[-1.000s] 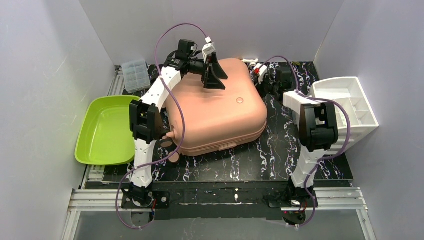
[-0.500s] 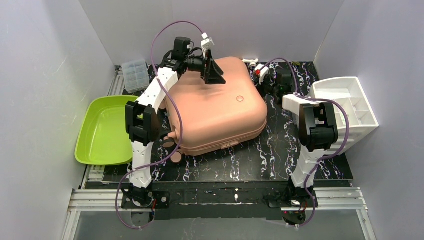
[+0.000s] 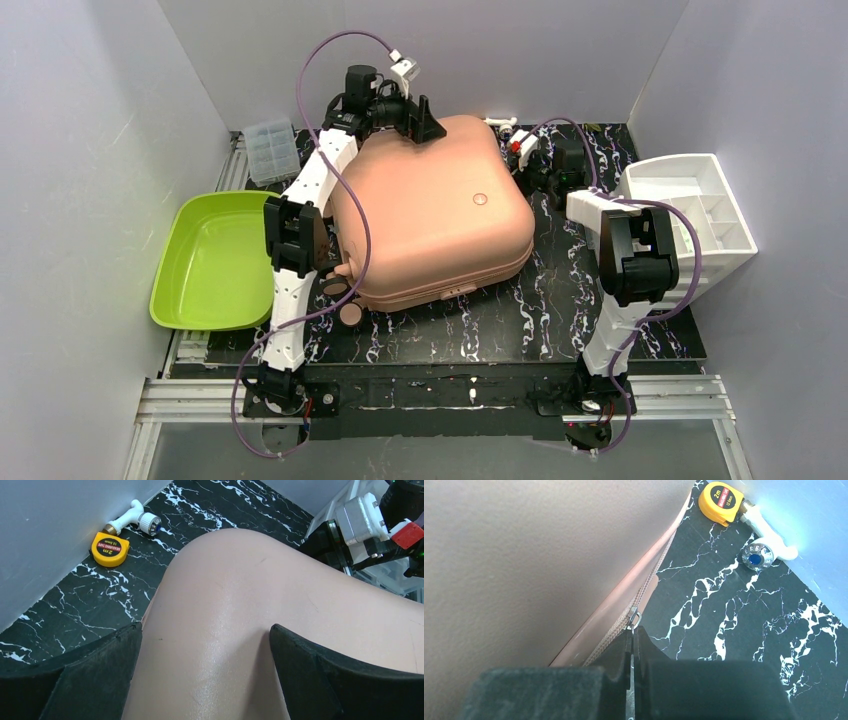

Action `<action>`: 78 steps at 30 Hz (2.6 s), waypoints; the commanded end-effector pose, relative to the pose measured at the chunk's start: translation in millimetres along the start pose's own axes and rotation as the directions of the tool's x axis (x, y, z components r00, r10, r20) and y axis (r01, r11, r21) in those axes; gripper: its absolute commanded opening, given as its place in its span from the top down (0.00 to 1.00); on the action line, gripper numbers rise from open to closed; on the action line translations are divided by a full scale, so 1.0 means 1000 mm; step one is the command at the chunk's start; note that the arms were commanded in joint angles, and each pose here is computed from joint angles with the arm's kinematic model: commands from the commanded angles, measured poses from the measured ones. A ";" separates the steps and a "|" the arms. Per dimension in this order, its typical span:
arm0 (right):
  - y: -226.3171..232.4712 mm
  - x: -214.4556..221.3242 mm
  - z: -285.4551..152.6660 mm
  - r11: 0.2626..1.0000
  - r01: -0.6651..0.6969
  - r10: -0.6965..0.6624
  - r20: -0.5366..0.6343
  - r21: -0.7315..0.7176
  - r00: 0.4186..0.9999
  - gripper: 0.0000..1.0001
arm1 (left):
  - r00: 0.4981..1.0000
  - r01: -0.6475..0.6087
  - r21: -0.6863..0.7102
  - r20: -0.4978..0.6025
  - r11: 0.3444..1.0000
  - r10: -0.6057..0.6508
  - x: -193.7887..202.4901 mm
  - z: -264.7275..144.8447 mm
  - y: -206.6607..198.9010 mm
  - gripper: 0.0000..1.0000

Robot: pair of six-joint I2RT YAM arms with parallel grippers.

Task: Open, take out, and arrange the luggage
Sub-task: Unzip the zipper of the luggage, then adjust the luggage at the center of the board.

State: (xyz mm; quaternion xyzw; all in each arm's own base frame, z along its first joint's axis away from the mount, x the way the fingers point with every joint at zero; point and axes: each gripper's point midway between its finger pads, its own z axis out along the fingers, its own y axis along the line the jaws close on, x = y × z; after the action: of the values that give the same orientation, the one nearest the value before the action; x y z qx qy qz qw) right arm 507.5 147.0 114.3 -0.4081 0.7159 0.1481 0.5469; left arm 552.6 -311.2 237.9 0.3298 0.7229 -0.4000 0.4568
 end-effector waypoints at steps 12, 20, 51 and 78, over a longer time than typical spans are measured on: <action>-0.034 0.004 0.031 0.998 0.028 -0.029 0.020 0.055 0.999 0.99 | 0.947 0.237 0.351 -0.294 0.906 -0.133 0.107 0.012 -0.078 0.09; -0.045 0.016 0.062 0.999 -0.027 0.027 0.004 0.018 1.000 0.99 | 0.884 0.354 0.424 -0.444 0.834 -0.150 0.157 0.008 -0.123 0.15; 0.020 0.017 0.032 0.976 0.023 -0.014 0.039 -0.216 0.999 0.88 | 0.984 0.064 -0.115 -0.156 0.991 -0.081 0.017 -0.078 -0.031 0.02; 0.158 0.028 -0.065 0.853 -0.243 0.128 -0.267 -0.462 0.955 0.36 | 0.939 0.278 0.282 -0.283 0.918 -0.197 0.096 0.002 -0.053 0.05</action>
State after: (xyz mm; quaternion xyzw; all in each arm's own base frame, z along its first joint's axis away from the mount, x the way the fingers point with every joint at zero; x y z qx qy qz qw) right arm 460.5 135.0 92.9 -0.3873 0.7753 0.2087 0.4531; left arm 537.7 -292.2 232.3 0.3447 0.7194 -0.4439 0.4082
